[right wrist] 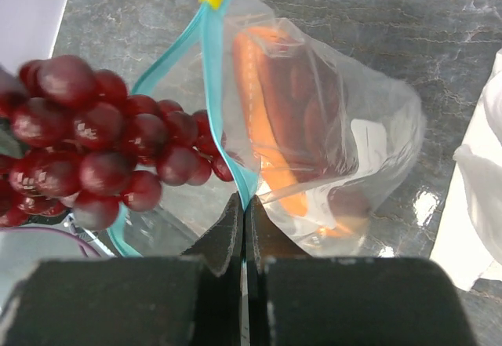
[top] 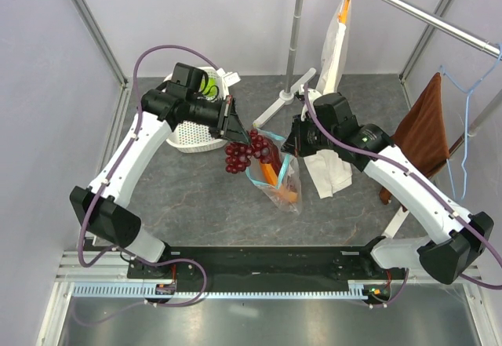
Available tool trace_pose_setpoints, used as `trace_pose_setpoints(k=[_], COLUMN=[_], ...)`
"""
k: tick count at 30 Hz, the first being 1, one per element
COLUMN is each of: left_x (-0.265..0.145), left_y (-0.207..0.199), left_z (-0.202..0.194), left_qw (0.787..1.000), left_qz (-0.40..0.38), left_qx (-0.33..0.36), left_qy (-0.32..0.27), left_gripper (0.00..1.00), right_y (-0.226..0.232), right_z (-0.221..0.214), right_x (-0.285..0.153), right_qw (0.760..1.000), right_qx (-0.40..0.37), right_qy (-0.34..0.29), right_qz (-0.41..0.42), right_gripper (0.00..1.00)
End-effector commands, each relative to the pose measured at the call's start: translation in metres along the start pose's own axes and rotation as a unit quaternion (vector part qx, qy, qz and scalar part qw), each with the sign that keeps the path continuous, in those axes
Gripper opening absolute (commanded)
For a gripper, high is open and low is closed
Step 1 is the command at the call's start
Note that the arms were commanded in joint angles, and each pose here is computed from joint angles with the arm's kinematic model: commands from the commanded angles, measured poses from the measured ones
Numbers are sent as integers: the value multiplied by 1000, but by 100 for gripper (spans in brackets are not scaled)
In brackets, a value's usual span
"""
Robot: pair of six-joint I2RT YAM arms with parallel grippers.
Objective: Place the food in the zip-top bag and seal the zipper
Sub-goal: Place the fake fruit in the zipper food storage bag.
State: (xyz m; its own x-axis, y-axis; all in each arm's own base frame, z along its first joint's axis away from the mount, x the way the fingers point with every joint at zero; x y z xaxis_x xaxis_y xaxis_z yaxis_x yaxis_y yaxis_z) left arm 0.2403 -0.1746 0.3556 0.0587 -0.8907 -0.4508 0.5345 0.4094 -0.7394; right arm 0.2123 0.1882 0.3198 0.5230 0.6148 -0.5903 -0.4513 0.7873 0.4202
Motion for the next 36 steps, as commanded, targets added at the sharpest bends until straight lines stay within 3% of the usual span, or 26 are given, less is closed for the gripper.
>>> trace_pose_setpoints(k=[1,4,8,12,15,17,20,24,27,28,31,33,36], left_x=[6,15,29,35,40,44,51,59,58,56,36,17,-8], left_y=[-8,-3,-1,3,-2,-10,-9,6,4,1,-12,-22,-11], left_z=[8,17,26,33,36,29,15,1,-3,-3,-7,-11,-15], left_qw=[997,989,975,970,975,978,974,973,974,978,985,984,978], left_qz=[-12,-17,-44,-20,-2,25,52,66,52,46,41,39,71], left_qx=[-81,-149,-215,-242,-215,-176,-154,-176,-183,-163,-100,-66,-56], left_qy=[-4,3,22,-2,-50,-105,-157,-137,-121,-118,-134,-159,-189], left_gripper=[3,7,3,2,6,18,23,38,58,70,80,81,74], right_y=[7,7,7,8,9,9,8,3,2,1,-1,-3,-5], right_z=[8,7,7,7,8,8,8,12,13,12,10,7,7], right_x=[-9,-9,-10,-9,-7,-5,-5,-6,-6,-7,-9,-9,-11], right_qw=[999,999,999,999,999,999,998,994,993,993,993,993,993], right_qx=[-14,-15,-15,-10,-3,11,36,78,85,87,88,90,93], right_qy=[-34,-31,-32,-33,-32,-31,-21,-17,-17,-17,-18,-15,-18], right_qz=[29,35,37,40,43,36,51,69,77,77,76,75,75], right_gripper=[0,0,0,0,0,0,0,0,0,0,0,0,0])
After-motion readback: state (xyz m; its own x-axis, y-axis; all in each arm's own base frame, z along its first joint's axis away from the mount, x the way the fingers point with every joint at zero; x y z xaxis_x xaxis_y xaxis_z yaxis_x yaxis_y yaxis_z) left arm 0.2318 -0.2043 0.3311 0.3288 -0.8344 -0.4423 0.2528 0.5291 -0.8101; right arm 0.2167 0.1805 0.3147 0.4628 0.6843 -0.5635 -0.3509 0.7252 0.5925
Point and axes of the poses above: each gripper's point midway between its finger pads, its own x axis out along the fingers, its own y axis along the line the jaws close on, z = x × y, the point moved 10 cm from there along -x, back along the fingers, and after that the axes turned 2 degrees about -x, right-handed, at the moved point
